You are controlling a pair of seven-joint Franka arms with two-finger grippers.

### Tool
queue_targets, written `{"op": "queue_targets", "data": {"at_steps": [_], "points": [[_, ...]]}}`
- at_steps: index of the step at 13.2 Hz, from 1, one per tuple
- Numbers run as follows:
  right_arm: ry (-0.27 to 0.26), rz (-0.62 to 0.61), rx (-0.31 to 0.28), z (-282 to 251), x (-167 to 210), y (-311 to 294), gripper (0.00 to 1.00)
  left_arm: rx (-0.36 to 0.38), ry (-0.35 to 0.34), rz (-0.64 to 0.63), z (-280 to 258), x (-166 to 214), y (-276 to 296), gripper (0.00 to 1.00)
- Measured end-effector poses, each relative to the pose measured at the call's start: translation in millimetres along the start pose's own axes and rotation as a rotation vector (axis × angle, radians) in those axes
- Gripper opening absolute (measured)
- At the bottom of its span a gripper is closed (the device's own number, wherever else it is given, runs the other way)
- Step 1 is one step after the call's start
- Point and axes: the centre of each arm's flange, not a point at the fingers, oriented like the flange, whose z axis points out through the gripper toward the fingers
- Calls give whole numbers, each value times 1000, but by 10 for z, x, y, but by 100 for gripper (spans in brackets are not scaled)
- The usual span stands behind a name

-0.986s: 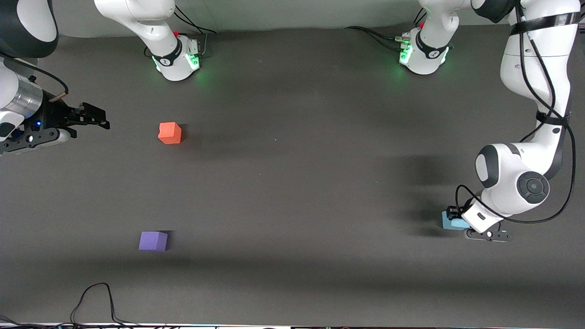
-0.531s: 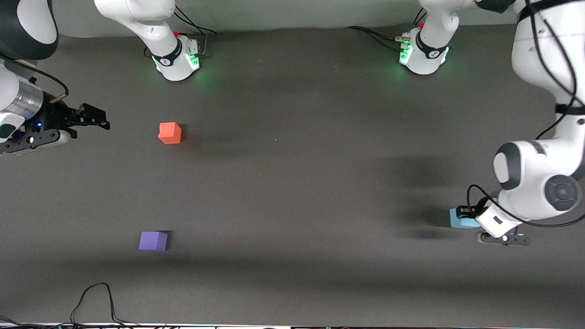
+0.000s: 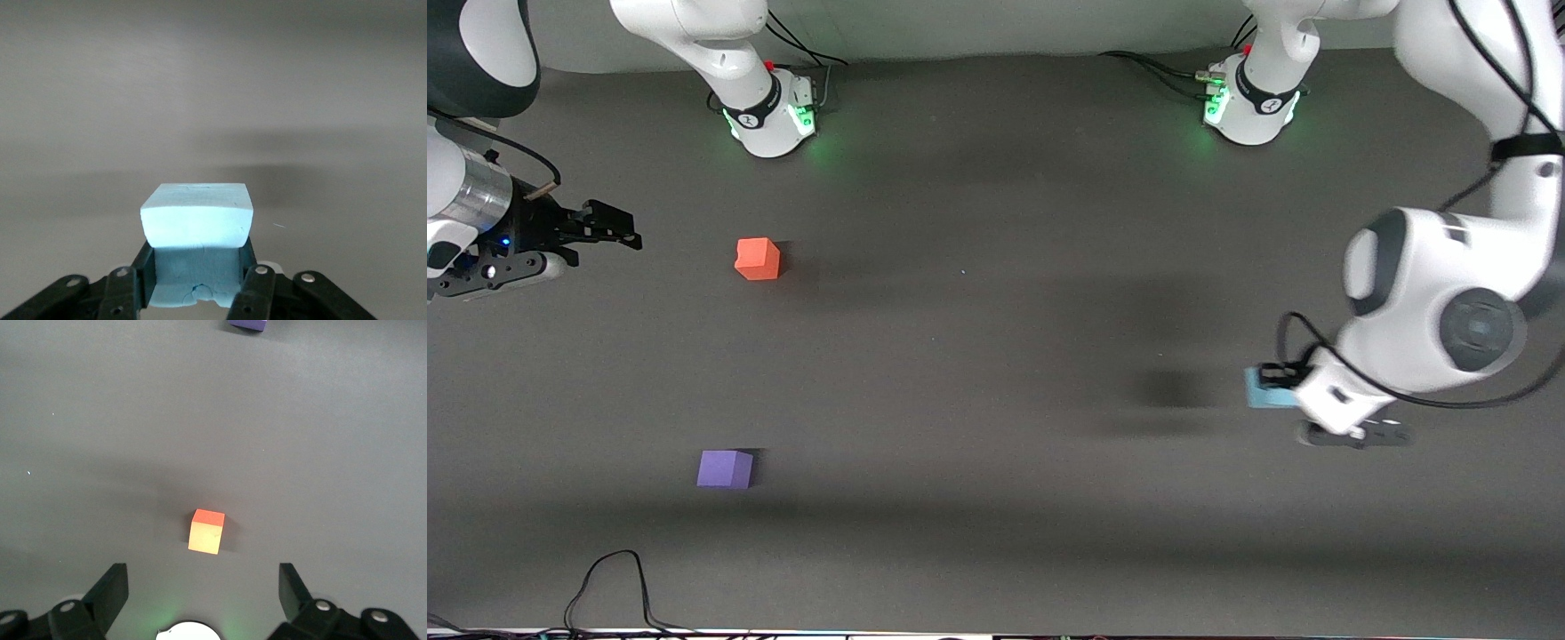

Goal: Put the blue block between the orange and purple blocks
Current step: 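Carry the light-blue cube with the left gripper toward the table middle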

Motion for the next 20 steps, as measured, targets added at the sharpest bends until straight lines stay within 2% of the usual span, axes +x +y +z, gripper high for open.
{"op": "queue_targets", "data": {"at_steps": [2,6,8,11,13,15,19,20], "points": [[0,0,0,0,-1,6,100,-5,7,-41,-39,-275,892,52],[0,1,1,1,-3,15,100,-16,18,-84,229,-946,2535,52],[-1,0,1,2,-3,17,100,-45,61,-88,510,-1275,3219,52],[-1,0,1,2,-3,19,100,-33,129,-75,1175,-1814,4002,52],[-1,0,1,2,-2,19,100,-21,149,-52,1632,-2124,4341,52],[-1,-1,1,3,-2,19,100,0,157,-39,1995,-2272,4493,52],[-1,-1,1,4,-1,19,100,13,168,-47,2220,-2177,4466,52],[-1,-1,1,4,-1,20,100,17,170,-46,2235,-2170,4460,56]]}}
